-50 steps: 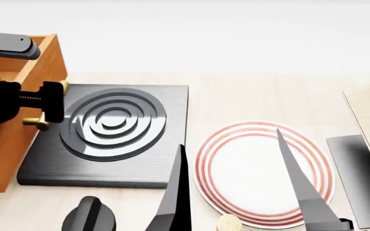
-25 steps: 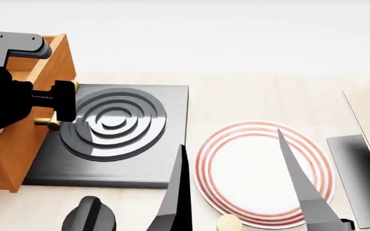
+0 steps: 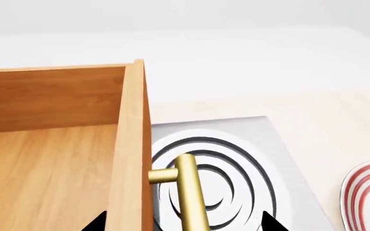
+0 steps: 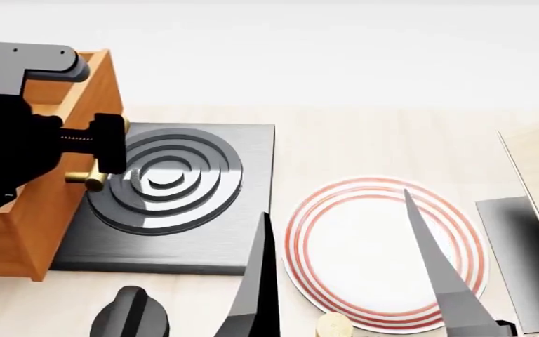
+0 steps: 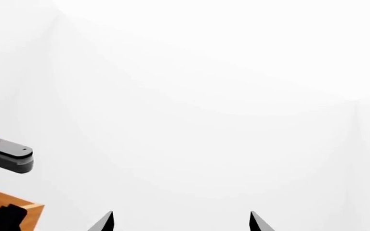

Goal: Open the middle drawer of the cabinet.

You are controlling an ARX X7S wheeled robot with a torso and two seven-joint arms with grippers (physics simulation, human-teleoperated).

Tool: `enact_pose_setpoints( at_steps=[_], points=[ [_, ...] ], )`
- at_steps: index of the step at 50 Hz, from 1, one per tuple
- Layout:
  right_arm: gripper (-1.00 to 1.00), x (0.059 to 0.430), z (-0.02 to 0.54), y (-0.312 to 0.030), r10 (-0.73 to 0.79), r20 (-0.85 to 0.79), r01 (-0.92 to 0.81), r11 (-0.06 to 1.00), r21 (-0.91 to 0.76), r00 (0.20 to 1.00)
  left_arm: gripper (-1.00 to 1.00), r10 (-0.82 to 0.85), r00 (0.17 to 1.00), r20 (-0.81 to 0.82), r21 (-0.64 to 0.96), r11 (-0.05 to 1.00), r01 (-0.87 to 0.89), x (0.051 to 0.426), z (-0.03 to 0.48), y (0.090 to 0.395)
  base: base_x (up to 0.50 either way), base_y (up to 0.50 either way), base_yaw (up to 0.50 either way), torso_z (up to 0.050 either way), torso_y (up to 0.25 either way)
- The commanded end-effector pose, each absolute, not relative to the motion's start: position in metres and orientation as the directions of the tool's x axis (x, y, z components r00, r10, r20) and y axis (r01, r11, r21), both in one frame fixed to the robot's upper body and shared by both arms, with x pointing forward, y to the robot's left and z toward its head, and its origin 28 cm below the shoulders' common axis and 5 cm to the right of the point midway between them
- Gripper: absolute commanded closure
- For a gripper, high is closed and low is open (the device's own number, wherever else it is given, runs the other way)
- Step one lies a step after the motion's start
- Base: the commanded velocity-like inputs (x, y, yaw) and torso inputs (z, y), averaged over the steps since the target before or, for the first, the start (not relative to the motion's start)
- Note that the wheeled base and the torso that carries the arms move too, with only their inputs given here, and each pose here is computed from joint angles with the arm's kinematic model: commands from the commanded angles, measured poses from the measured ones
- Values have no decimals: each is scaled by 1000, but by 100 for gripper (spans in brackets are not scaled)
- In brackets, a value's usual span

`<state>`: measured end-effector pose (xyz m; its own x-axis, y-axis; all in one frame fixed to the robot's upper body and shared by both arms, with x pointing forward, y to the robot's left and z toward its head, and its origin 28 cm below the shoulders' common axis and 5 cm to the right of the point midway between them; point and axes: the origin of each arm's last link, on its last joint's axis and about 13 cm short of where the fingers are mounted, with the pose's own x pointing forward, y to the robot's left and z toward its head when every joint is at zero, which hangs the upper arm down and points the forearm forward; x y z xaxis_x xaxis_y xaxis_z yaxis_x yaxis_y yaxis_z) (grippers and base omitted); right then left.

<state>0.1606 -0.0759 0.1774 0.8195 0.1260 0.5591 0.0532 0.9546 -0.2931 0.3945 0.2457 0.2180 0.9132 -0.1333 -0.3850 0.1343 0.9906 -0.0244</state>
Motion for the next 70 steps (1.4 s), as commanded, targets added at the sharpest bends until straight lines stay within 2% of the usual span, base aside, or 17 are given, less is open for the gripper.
enact_pose_setpoints(
  at_steps=[1, 43, 54, 61, 70],
  points=[
    [-100, 160, 177, -76, 126, 558, 51, 955, -291, 820, -100, -164, 920, -357, -41, 986, 159, 393, 222, 234, 0, 0, 0, 0, 0],
    [-100, 160, 178, -76, 128, 559, 51, 955, -294, 819, -100, -217, 925, -311, -74, 976, 204, 386, 221, 218, 0, 0, 0, 0, 0],
    [-100, 160, 177, -76, 134, 556, 45, 954, -296, 821, -100, -143, 972, -184, 19, 989, 149, 378, 223, 220, 0, 0, 0, 0, 1],
    [-100, 161, 176, -75, 138, 552, 41, 953, -300, 822, -100, -118, 981, -156, 21, 992, 123, 375, 218, 222, 0, 0, 0, 0, 0],
    [-100, 161, 175, -75, 141, 550, 40, 952, -303, 823, -100, -52, 998, -18, 52, 997, 53, 365, 219, 224, 0, 0, 0, 0, 0]
  ],
)
